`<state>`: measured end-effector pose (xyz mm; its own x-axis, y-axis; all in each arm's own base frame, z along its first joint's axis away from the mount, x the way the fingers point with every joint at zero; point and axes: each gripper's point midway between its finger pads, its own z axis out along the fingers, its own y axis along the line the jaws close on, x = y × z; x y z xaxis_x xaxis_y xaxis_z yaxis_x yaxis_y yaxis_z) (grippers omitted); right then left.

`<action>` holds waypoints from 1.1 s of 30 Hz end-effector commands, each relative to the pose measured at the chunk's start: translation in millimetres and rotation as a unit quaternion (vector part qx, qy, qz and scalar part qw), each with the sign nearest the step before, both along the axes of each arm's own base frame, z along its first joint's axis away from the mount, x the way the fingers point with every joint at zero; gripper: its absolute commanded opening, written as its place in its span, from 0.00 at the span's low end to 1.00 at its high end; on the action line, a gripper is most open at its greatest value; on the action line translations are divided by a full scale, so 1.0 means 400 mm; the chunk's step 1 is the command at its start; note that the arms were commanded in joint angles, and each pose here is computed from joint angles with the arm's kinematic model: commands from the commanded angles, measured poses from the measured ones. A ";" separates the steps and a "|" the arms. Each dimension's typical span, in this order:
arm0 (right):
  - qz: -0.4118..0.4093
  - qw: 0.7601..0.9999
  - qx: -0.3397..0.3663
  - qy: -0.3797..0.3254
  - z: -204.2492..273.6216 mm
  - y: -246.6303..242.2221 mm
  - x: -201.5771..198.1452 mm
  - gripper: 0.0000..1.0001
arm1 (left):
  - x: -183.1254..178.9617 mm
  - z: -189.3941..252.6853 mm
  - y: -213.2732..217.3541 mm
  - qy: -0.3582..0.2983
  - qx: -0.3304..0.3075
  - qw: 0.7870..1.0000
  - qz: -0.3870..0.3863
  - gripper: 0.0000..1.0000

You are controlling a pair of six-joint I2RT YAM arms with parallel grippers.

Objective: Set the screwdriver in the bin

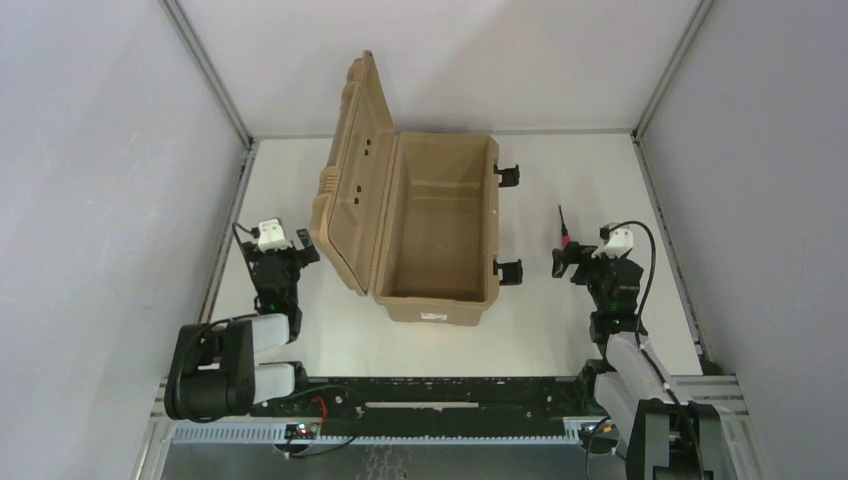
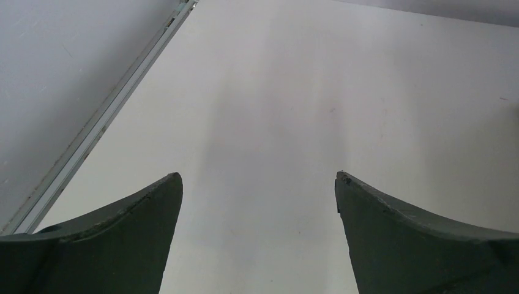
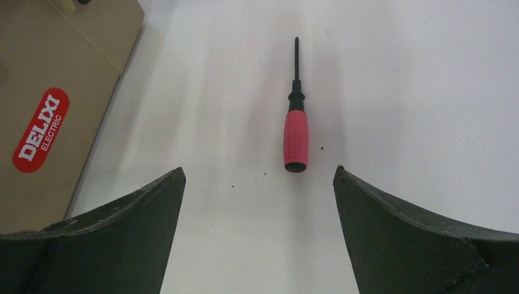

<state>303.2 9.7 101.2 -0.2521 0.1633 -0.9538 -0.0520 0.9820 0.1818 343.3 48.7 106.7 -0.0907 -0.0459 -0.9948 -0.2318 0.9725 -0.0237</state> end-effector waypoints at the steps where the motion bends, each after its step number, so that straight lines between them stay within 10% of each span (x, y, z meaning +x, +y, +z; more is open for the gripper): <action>1: -0.012 0.999 -0.004 -0.042 0.095 -0.012 0.033 1.00 | 0.027 0.070 0.000 -0.041 0.012 0.999 -0.007 1.00; 13: -0.041 0.996 0.018 0.082 0.330 -0.041 0.173 1.00 | 0.027 0.069 0.000 -0.041 0.012 0.999 -0.007 1.00; 33: -0.080 0.865 -0.055 0.491 -0.173 -0.050 0.250 0.72 | 0.027 0.070 0.001 -0.042 0.012 0.999 -0.006 1.00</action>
